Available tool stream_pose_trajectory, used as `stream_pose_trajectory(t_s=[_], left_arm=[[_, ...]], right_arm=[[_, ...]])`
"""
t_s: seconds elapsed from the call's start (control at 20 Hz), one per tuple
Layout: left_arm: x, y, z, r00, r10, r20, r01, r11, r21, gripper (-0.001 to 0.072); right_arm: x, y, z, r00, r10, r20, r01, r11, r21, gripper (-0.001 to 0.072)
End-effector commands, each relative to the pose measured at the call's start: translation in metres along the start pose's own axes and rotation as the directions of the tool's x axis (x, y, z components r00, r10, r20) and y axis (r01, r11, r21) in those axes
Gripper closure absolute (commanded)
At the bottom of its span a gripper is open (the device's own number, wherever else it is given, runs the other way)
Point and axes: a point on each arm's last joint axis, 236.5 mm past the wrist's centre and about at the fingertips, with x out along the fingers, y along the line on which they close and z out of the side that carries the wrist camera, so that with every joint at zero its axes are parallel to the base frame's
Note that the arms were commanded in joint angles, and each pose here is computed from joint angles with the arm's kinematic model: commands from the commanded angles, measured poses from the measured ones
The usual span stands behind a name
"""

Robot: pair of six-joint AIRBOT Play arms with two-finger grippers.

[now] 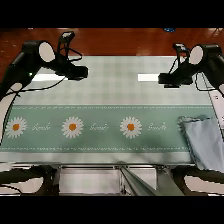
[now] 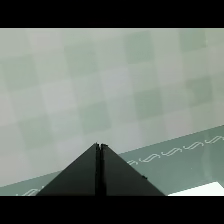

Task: Fold the shirts.

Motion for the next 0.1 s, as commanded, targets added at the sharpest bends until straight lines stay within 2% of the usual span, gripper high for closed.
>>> stream_pose_trajectory(t_s=[0.0,0.05], left_arm=[[0.0003,0.0000,-0.0005,1.000,0.001,-0.002,-0.001,1.000,0.000,0.0682],[0.0003,0.0000,-0.0005,1.000,0.001,-0.002,-0.001,1.000,0.000,0.0681]], right_arm=[[0.0002,0.0005,-0.0002,1.000,0.001,-0.001,-0.001,1.000,0.001,0.0691],[0.0002,0.0004,-0.0002,1.000,0.000,-0.001,0.000,1.000,0.001,0.0691]])
